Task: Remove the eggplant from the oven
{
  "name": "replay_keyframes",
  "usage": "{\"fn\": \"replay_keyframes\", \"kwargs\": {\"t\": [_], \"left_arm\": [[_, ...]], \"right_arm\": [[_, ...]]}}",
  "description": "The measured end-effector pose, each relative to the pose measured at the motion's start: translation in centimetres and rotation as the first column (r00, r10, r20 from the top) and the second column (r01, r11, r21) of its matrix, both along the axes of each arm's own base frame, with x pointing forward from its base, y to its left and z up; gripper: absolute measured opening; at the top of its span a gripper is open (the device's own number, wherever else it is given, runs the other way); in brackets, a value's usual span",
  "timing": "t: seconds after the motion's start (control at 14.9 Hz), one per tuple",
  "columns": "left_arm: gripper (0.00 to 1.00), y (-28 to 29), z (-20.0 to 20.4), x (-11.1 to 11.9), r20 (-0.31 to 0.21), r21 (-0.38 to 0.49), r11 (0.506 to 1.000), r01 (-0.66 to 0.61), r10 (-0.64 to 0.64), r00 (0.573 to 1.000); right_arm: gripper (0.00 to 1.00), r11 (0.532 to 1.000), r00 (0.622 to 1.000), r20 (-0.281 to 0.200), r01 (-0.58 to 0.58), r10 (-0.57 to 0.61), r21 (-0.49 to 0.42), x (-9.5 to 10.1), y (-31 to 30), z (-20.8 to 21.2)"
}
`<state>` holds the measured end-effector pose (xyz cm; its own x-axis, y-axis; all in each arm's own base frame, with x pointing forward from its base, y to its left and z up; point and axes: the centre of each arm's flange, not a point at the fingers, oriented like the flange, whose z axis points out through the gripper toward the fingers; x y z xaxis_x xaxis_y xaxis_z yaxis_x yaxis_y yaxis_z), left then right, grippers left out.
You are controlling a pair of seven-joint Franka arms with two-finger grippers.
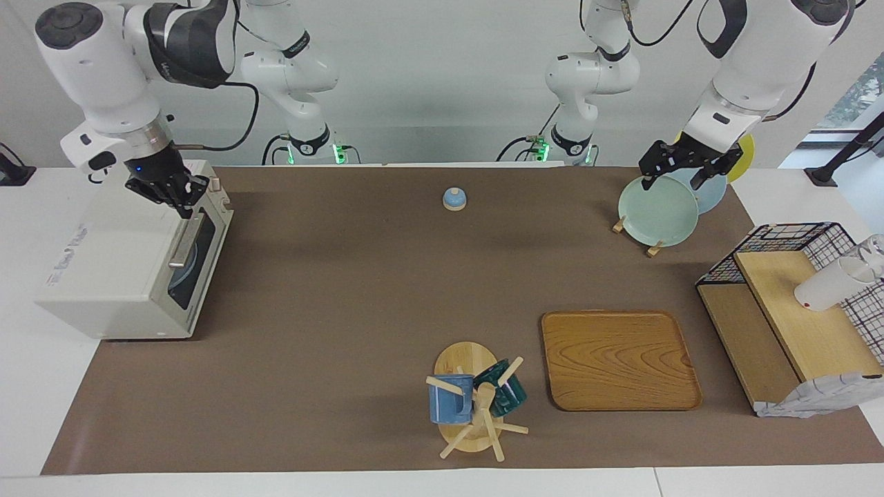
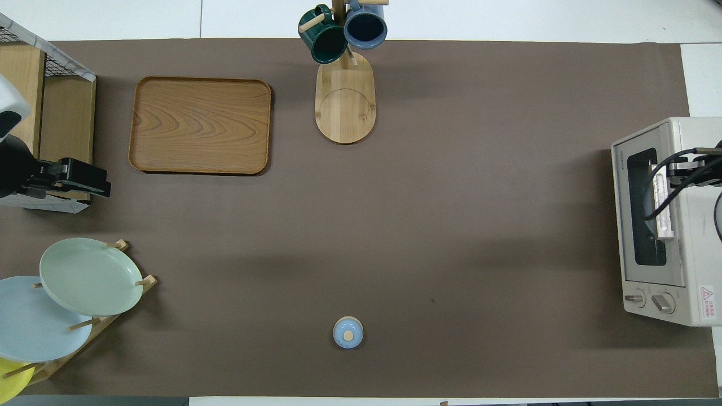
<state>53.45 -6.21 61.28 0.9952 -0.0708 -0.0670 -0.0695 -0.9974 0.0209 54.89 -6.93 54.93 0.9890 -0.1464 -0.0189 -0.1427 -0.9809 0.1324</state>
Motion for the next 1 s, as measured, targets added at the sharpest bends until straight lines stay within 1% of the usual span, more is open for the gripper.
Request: {"fn": "replay_keyframes", "kwargs": {"t": [0.13,0.27,0.4,0.6,0.74,0.87,1.0], "left_arm": [[1.0,0.0,0.0,0.0,0.0,0.0,1.0,0.0,0.0,1.0],[1.0,0.0,0.0,0.0,0.0,0.0,1.0,0.0,0.0,1.0],[1.0,0.0,0.0,0.0,0.0,0.0,1.0,0.0,0.0,1.0],[1.0,0.0,0.0,0.0,0.0,0.0,1.0,0.0,0.0,1.0],[1.0,0.0,0.0,0.0,0.0,0.0,1.0,0.0,0.0,1.0],[1.0,0.0,0.0,0.0,0.0,0.0,1.0,0.0,0.0,1.0],[1.0,0.0,0.0,0.0,0.0,0.0,1.0,0.0,0.0,1.0]], "right_arm": [[0.01,1.0,1.0,-0.024,0.009,-0.009,-0.004,-0.1,-0.1,-1.9],[0.01,1.0,0.999,-0.034,0.0,0.0,-0.002,-0.3,0.0,-3.8],[0.01,0.999,0.998,-0.044,-0.045,0.045,0.001,-0.4,-0.4,-4.9],[0.01,0.996,0.995,-0.041,-0.093,0.093,0.008,-0.8,-2.8,-6.0],[0.01,0.995,0.993,-0.053,-0.1,0.101,0.014,-1.3,-3.9,-7.2],[0.01,0.994,0.993,-0.057,-0.105,0.106,0.015,-1.4,-3.8,-7.7],[0.01,0.993,0.992,-0.045,-0.117,0.117,0.013,-1.3,-3.3,-7.8]]}}
